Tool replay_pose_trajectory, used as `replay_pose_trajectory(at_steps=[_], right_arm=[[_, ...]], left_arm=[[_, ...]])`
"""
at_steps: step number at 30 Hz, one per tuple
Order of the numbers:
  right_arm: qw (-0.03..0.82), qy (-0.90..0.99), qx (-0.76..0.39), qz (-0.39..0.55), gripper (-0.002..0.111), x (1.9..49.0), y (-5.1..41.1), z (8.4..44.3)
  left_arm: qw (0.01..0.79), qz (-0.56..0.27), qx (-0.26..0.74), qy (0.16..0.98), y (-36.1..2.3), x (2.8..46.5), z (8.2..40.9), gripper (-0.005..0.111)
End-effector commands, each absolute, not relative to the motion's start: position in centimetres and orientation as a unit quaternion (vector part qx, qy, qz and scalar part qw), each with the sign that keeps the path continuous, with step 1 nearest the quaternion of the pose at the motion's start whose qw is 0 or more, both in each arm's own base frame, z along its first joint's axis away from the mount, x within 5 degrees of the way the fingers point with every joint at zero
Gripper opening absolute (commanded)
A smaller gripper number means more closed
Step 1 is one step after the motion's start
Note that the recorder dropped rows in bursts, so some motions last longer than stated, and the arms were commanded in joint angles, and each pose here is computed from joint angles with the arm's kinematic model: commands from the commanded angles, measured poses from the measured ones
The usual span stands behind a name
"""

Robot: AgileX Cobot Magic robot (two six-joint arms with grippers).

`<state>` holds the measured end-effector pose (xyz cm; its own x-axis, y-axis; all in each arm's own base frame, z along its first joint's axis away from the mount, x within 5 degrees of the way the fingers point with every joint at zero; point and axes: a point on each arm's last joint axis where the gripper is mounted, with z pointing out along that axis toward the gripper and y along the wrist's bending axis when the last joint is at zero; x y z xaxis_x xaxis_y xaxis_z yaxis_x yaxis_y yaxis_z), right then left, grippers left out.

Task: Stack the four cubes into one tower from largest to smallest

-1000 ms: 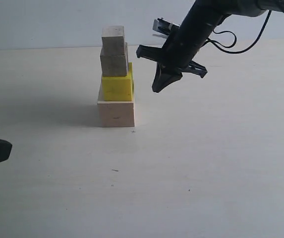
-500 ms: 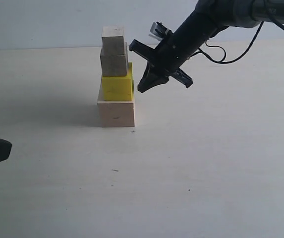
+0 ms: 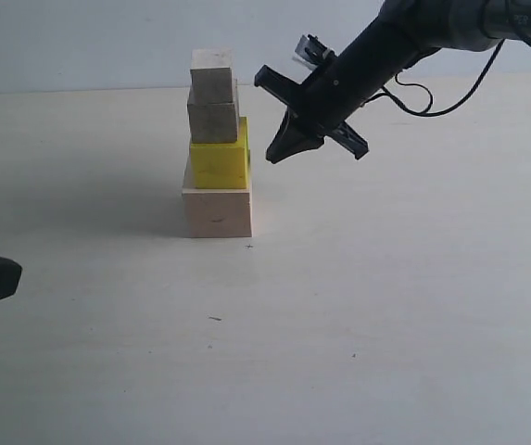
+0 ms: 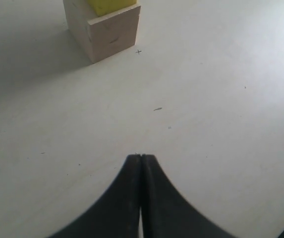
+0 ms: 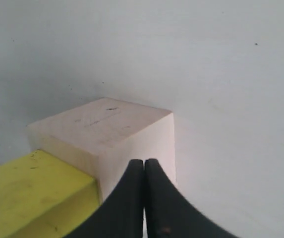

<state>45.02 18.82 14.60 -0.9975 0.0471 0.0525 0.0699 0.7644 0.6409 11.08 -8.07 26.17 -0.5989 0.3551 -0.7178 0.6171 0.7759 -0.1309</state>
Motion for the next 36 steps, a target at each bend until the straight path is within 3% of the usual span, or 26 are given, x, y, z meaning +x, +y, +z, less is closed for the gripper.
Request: replay_pose_trajectory(at_steps=[1, 12, 36], right_arm=[[0.003, -0.929, -0.052, -0.367, 0.0, 45.5, 18.8, 15.0], [0.035, -0.919, -0.074, -0.385, 0.0, 45.5, 19.2, 13.0], [0.056, -0.905, -0.07, -0.416, 0.0, 45.2, 19.7, 13.3]], left_arm=[[0.364, -0.186, 0.276, 0.87, -8.0, 11.1, 26.4, 0.0], [0.364, -0.186, 0.276, 0.87, -8.0, 11.1, 26.4, 0.0], [0.367, -0.184, 0.276, 0.869, -8.0, 11.2, 26.4, 0.0]])
